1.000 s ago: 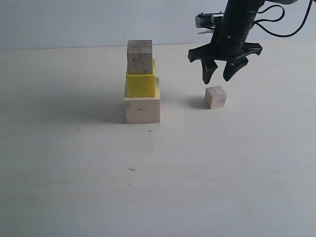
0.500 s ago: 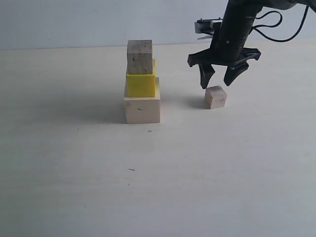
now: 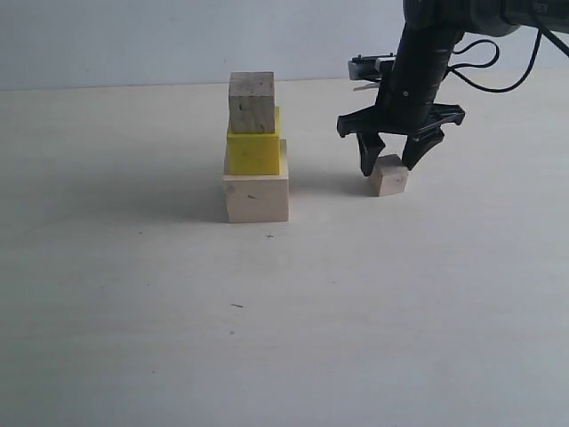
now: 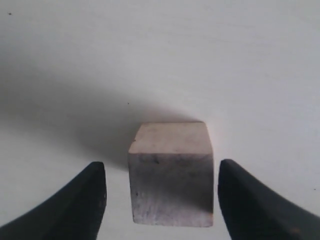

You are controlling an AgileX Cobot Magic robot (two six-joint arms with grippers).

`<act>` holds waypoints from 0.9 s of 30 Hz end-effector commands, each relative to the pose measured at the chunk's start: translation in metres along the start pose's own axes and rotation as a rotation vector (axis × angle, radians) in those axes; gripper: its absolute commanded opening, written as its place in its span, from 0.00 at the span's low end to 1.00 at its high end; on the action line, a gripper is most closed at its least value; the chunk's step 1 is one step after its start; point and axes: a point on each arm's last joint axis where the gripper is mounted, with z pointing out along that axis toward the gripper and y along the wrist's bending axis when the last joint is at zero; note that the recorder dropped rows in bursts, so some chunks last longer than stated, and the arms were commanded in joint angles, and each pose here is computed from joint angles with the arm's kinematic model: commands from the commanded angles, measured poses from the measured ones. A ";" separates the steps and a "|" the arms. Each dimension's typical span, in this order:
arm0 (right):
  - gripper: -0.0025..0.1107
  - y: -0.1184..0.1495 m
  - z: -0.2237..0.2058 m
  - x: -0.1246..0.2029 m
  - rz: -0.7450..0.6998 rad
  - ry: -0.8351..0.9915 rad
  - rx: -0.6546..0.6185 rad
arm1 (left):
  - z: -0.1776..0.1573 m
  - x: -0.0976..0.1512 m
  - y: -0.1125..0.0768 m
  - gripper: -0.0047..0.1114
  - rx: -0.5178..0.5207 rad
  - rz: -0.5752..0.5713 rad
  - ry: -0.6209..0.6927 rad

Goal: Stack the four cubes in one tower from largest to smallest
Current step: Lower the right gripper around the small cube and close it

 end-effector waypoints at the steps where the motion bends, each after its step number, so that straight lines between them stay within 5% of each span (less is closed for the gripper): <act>1: 0.57 -0.001 0.006 0.000 -0.001 0.010 -0.010 | 0.002 0.002 0.001 0.04 -0.003 -0.008 0.012; 27: 0.57 -0.003 0.022 -0.004 -0.025 0.002 -0.005 | 0.002 0.002 0.000 0.04 -0.001 -0.011 0.013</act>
